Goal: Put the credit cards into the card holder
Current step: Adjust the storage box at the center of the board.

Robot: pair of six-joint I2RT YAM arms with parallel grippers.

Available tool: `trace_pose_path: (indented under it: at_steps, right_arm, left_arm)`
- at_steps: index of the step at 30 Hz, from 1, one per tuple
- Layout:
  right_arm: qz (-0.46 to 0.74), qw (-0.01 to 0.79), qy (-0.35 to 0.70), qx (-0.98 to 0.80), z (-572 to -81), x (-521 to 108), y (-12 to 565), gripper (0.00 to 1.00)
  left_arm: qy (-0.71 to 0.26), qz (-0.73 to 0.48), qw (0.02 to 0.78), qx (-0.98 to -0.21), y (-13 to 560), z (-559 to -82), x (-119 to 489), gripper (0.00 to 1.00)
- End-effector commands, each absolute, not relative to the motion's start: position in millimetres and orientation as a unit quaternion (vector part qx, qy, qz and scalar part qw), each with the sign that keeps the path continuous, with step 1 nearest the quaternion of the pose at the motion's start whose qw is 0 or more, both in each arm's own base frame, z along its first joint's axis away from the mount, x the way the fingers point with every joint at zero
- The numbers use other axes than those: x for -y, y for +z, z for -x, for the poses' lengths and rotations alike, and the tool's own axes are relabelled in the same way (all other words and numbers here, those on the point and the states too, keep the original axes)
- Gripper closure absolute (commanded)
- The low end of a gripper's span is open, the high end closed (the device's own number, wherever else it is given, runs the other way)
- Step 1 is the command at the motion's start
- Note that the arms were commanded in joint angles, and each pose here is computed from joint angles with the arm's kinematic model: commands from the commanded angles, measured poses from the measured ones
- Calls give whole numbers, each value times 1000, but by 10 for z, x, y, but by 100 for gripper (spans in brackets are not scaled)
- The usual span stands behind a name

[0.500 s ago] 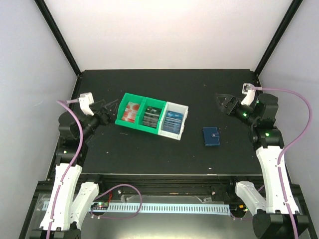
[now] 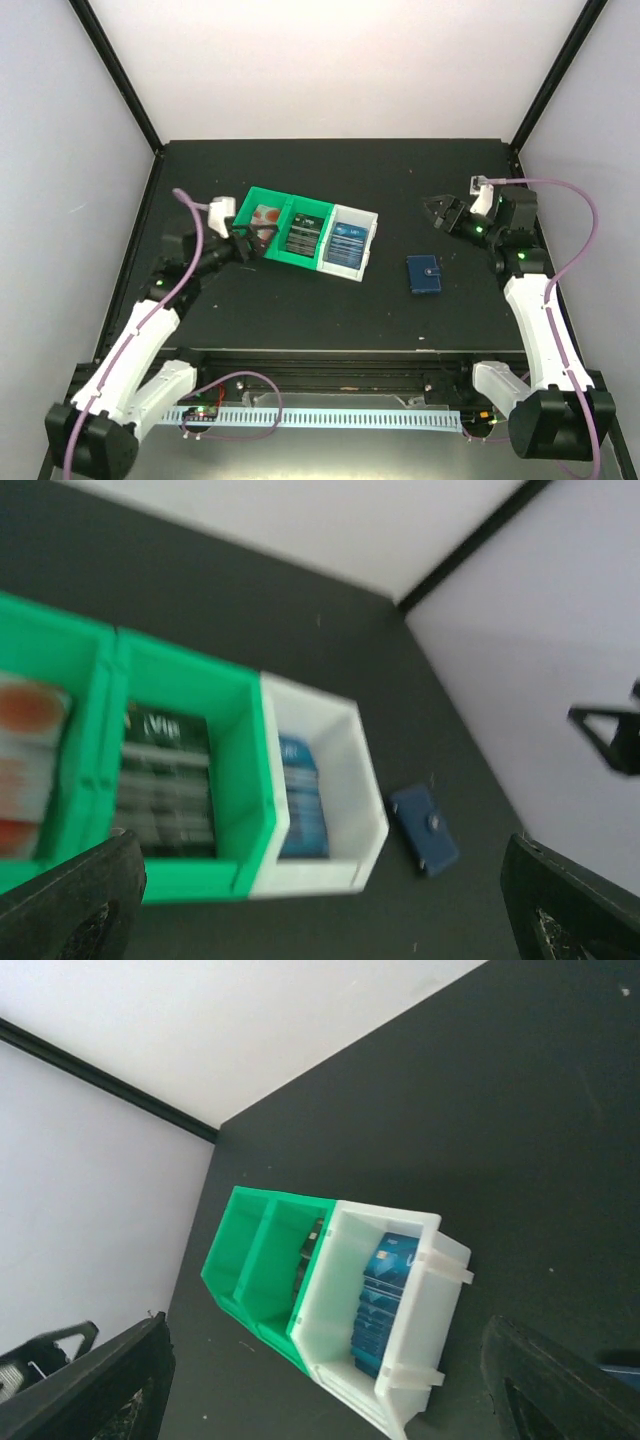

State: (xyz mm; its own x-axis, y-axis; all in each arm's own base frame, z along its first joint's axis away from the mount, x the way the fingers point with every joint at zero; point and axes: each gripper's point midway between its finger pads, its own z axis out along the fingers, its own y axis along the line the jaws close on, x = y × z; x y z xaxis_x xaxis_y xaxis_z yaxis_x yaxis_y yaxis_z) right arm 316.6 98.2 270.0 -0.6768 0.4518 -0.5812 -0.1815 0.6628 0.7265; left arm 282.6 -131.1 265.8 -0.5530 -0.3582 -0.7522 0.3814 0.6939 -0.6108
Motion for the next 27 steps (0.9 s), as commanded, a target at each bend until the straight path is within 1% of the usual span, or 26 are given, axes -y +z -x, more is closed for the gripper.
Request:
trace_pose_path:
  at_steps: [1, 3, 7, 10, 14, 16, 17, 18, 22, 23, 25, 27]
  right_arm:
    - [-97, 385, 362, -844, -3188, -896, 2442, 15]
    - [-108, 375, 341, -855, -3187, -851, 2290, 15]
    - [-120, 357, 311, -873, -3157, -795, 2049, 15]
    - [-123, 347, 294, -882, -3124, -769, 1942, 15]
    - [-115, 339, 284, -890, -3081, -796, 1856, 15]
    - [-112, 333, 279, -894, -3063, -815, 1811, 15]
    - [-110, 331, 276, -896, -3059, -827, 1793, 15]
    - [-110, 328, 271, -898, -3052, -831, 1764, 15]
    - [-102, 319, 245, -910, -3036, -866, 1662, 15]
    - [-98, 316, 236, -914, -3032, -877, 1626, 15]
    - [-93, 308, 212, -923, -3023, -890, 1547, 15]
    - [-84, 297, 193, -931, -3011, -923, 1480, 15]
  left_arm:
    - [-350, -36, 410, -842, 2310, -2760, 1640, 1]
    - [-333, -32, 364, -870, 2047, -2735, 1771, 2]
    - [-308, -26, 285, -907, 1581, -2612, 1999, 7]
    - [-285, -28, 243, -927, 1328, -2474, 2144, 9]
    - [-250, -34, 208, -945, 1059, -2322, 2260, 11]
    - [-227, -33, 195, -954, 946, -2272, 2260, 9]
    - [-217, -34, 190, -957, 906, -2253, 2263, 4]
    - [-208, -39, 184, -960, 863, -2228, 2276, 1]
    - [-174, -50, 165, -970, 690, -2200, 2293, 1]
    - [-168, -54, 162, -971, 656, -2206, 2303, 3]
    - [-159, -59, 159, -973, 601, -2231, 2331, 12]
    - [-150, -64, 156, -974, 544, -2265, 2359, 23]
